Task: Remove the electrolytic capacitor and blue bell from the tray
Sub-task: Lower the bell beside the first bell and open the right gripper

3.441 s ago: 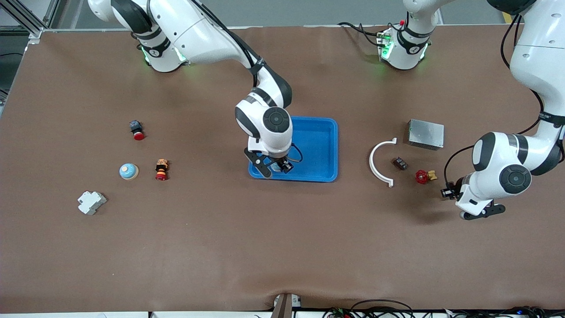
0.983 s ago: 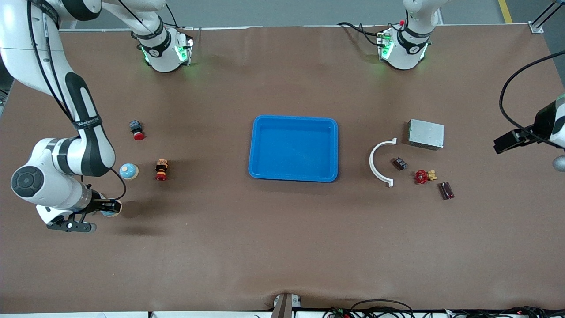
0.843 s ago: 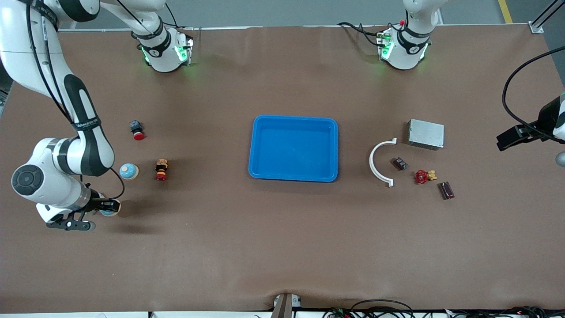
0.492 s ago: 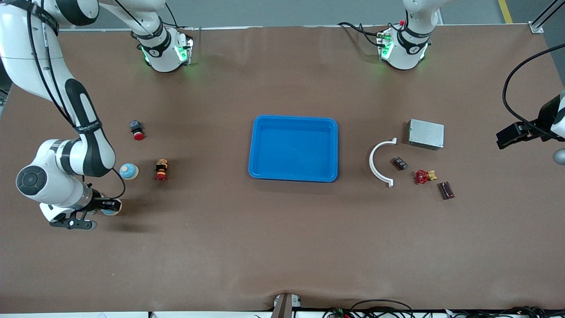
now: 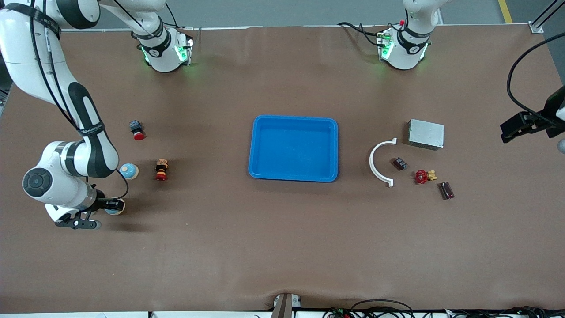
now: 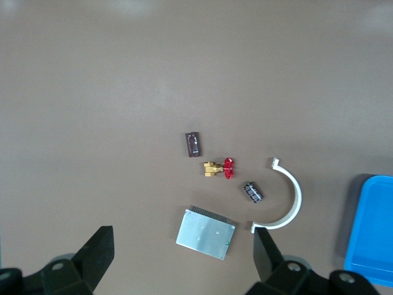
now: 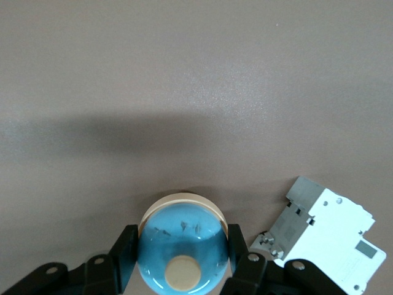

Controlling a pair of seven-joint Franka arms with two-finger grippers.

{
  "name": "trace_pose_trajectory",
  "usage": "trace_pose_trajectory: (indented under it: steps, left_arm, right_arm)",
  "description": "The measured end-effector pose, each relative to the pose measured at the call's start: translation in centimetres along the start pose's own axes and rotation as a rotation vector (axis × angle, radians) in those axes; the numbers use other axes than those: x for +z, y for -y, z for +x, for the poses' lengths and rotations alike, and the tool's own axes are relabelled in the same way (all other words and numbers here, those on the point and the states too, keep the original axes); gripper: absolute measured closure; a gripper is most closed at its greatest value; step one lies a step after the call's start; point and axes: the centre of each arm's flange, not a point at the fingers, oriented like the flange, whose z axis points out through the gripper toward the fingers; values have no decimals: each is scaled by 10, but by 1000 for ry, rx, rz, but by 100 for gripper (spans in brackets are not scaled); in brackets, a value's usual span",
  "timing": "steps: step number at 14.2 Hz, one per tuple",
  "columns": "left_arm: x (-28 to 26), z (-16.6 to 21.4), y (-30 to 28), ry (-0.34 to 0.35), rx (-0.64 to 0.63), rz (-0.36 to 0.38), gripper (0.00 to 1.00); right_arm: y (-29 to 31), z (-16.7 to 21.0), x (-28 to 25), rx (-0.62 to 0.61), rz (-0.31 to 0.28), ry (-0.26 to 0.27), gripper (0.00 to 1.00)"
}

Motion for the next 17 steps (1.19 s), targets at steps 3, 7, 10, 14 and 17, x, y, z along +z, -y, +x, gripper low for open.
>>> trace_pose_trajectory:
  steps: [3,7,10,14,17]
  left_arm:
    - [-13,-16,-13,-6,-3,-13,0]
    - [-16,-40,-12,9,-15,-47,0]
    - [-24,-52,-11,-10,-15,-46,0]
    - [-24,-50,-14,-33,-12,-57,0]
    - [-17,-50,-16,-20,-9,-56,0]
  right_arm:
    - [0,0,1,0,0,1,37]
    - [2,-2,6,-2,3,2,37]
    - [4,-3,10,-4,4,6,37]
    - [5,-4,13,-4,5,9,37]
    - [5,-4,15,-4,6,11,37]
